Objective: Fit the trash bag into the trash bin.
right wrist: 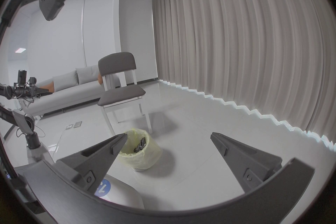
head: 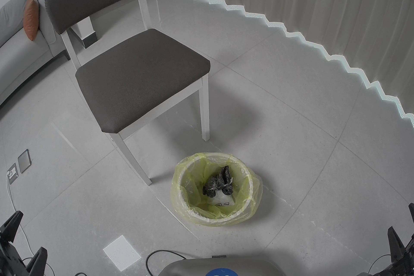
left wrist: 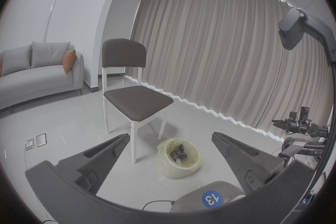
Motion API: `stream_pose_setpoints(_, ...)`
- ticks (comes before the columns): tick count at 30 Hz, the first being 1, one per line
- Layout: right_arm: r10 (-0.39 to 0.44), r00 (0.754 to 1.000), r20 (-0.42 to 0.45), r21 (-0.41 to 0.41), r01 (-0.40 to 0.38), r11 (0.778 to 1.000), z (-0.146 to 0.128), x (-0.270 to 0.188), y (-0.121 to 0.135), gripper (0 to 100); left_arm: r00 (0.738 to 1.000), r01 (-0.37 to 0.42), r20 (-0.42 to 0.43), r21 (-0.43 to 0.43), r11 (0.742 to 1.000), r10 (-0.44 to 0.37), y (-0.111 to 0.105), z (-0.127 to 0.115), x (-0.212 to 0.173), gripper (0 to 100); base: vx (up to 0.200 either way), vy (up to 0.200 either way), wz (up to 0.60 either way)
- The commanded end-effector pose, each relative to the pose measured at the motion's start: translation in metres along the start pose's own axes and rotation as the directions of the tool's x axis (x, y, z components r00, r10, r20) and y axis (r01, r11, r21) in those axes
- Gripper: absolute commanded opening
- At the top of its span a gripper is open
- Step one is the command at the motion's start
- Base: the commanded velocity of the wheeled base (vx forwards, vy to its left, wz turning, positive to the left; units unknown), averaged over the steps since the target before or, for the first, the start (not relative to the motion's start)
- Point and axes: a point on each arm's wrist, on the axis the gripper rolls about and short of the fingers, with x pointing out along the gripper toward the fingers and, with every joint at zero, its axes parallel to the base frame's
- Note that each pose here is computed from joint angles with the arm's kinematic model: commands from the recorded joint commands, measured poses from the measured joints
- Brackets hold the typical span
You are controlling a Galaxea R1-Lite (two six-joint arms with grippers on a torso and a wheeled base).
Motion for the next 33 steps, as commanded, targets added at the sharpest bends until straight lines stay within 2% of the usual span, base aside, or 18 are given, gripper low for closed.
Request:
stream_pose_setpoints(1, -0.001, 1.000, -0.012, -0.005, 0.001, 1.000, -0.005, 0.001, -0.001, 100, 1.000, -0.027, 0.005, 0.005, 1.000, 0.027, -0.001, 0.001, 0.001, 100, 0.000, 0.000, 0.00)
stream_pose_setpoints(6, -0.005, 0.999, -0.036, -0.004, 0.004, 1.000, -0.013, 0.003, -0.002, 100, 0.998, -0.057, 0.019, 0.016, 0.998, 0.057, -0.003, -0.005, -0.002, 100, 0.000, 0.000, 0.00)
stream_pose_setpoints(12, -0.011, 1.000, -0.028, 0.001, 0.012, 1.000, -0.012, 0.003, -0.002, 100, 0.996, -0.088, 0.010, 0.025, 0.996, 0.087, 0.000, -0.028, -0.003, 100, 0.000, 0.000, 0.00)
stream_pose_setpoints(15, -0.052, 0.999, -0.016, -0.001, 0.052, 0.999, -0.012, 0.003, -0.003, 100, 0.995, -0.099, 0.008, 0.026, 0.995, 0.099, 0.004, -0.041, 0.001, 100, 0.000, 0.000, 0.00)
stream_pose_setpoints(20, -0.079, 0.997, -0.011, -0.005, 0.079, 0.997, -0.012, 0.003, -0.004, 100, 0.990, -0.140, 0.002, 0.024, 0.990, 0.140, 0.005, -0.042, 0.001, 100, 0.000, 0.000, 0.00)
stream_pose_setpoints(21, -0.090, 0.996, -0.010, -0.013, 0.090, 0.996, -0.012, 0.003, -0.004, 100, 0.982, -0.188, -0.007, 0.042, 0.981, 0.188, 0.006, -0.043, 0.001, 100, 0.000, 0.000, 0.00)
stream_pose_setpoints(23, -0.098, 0.995, -0.001, -0.020, 0.098, 0.995, -0.011, 0.003, -0.004, 100, 0.973, -0.227, -0.025, 0.069, 0.972, 0.229, 0.007, -0.045, 0.001, 100, 0.000, 0.000, 0.00)
stream_pose_setpoints(30, -0.138, 0.989, 0.060, -0.051, 0.141, 0.989, -0.005, 0.003, -0.004, 100, 0.951, -0.303, -0.019, 0.148, 0.942, 0.309, 0.009, -0.046, 0.000, 100, 0.000, 0.000, 0.00)
stream_pose_setpoints(31, -0.167, 0.982, 0.089, -0.068, 0.173, 0.983, -0.003, 0.003, -0.005, 100, 0.920, -0.380, -0.030, 0.183, 0.907, 0.391, 0.011, -0.048, -0.001, 100, 0.000, 0.000, 0.00)
stream_pose_setpoints(33, -0.180, 0.978, 0.101, -0.085, 0.189, 0.978, -0.001, 0.003, -0.005, 100, 0.906, -0.403, -0.066, 0.171, 0.899, 0.418, 0.012, -0.052, -0.001, 100, 0.000, 0.000, 0.00)
